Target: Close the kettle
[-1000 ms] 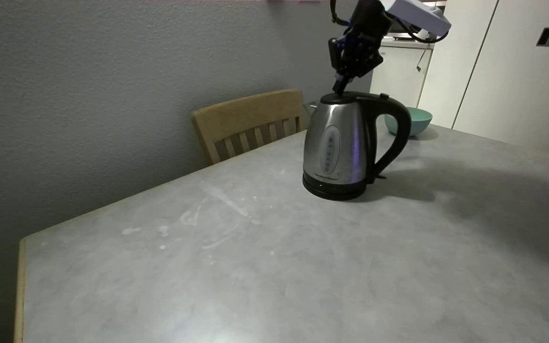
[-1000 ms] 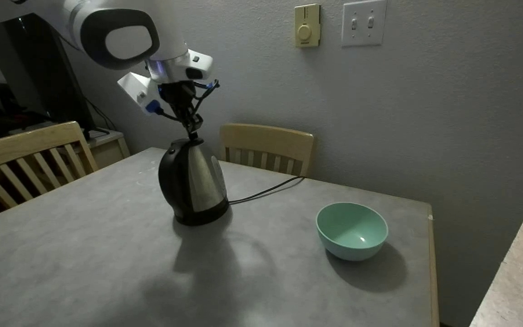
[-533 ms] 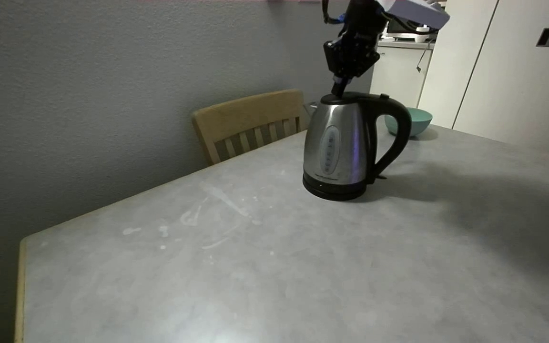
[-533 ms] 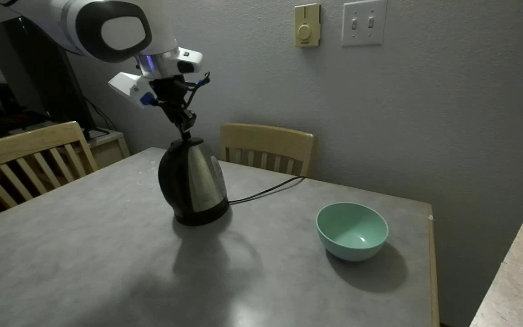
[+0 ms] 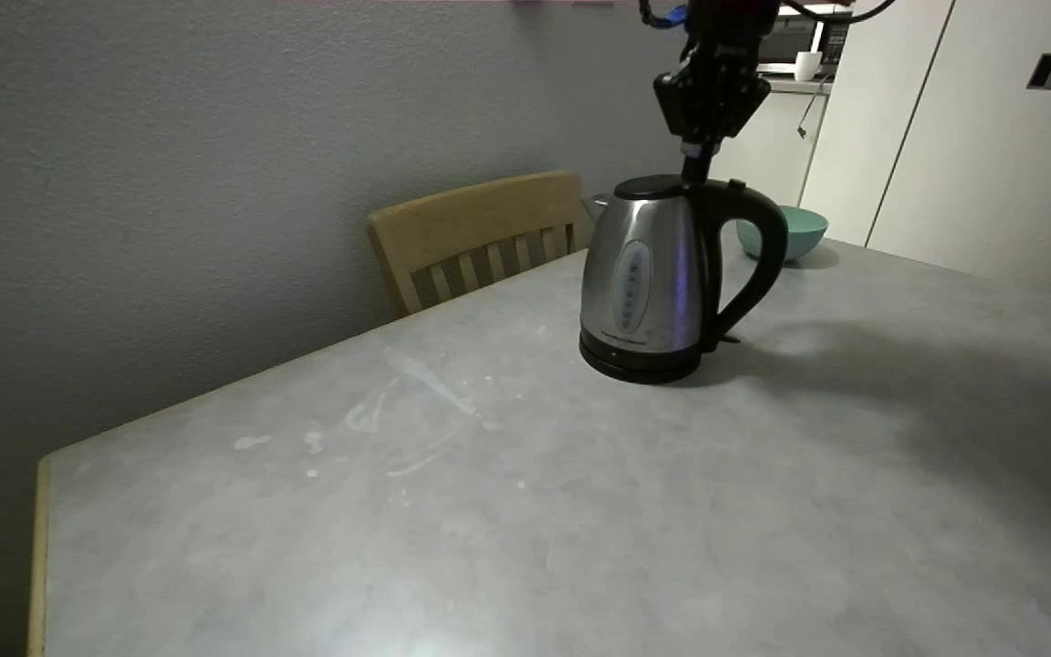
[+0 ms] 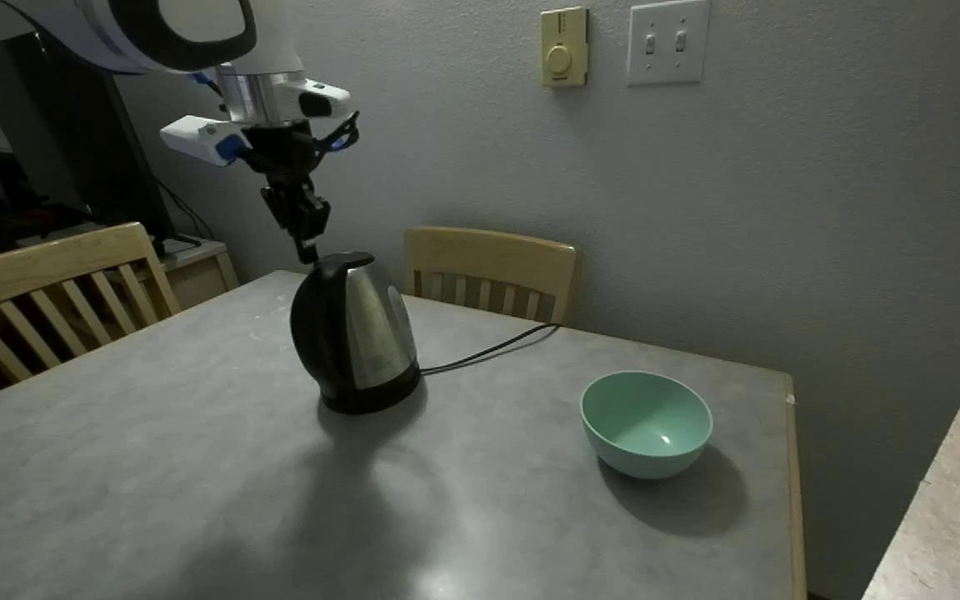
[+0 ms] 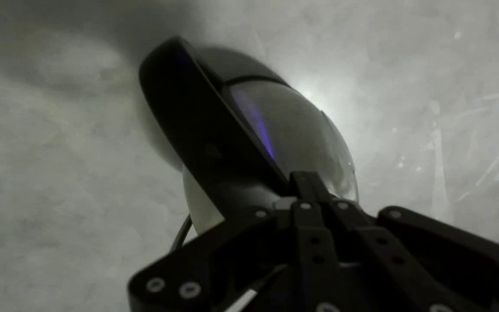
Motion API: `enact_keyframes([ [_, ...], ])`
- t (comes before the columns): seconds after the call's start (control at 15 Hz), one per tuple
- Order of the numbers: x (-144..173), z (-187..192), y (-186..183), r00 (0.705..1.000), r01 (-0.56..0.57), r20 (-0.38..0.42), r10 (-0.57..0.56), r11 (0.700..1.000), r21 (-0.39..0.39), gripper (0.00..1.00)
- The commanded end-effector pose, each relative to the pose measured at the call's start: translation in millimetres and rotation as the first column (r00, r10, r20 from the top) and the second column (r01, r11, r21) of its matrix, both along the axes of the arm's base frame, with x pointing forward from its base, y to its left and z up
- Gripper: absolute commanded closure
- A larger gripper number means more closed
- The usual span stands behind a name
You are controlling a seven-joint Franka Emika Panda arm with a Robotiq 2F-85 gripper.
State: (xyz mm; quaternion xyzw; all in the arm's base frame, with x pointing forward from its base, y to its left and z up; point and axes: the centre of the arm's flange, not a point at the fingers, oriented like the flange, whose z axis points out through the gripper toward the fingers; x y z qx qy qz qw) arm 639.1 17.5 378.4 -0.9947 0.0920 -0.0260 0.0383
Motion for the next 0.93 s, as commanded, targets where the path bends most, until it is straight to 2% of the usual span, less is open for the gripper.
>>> enact_keyframes([
  [0.0, -13, 10, -9, 0.994, -0.021, -0.111, 0.019, 1.000, -0.011, 1.00],
  [0.2, -22, 14, -12, 0.983, -0.044, -0.178, 0.041, 0.999, -0.015, 1.00],
  [0.6, -28, 28, -13, 0.974, -0.065, -0.219, 0.058, 0.998, -0.024, 1.00],
  [0.67, -27, 29, -13, 0.972, -0.068, -0.226, 0.061, 0.998, -0.020, 0.74],
  [0.73, -27, 30, -12, 0.971, -0.066, -0.232, 0.061, 0.998, -0.014, 0.73],
  [0.87, -26, 30, -12, 0.964, -0.074, -0.254, 0.073, 0.997, 0.006, 0.61],
])
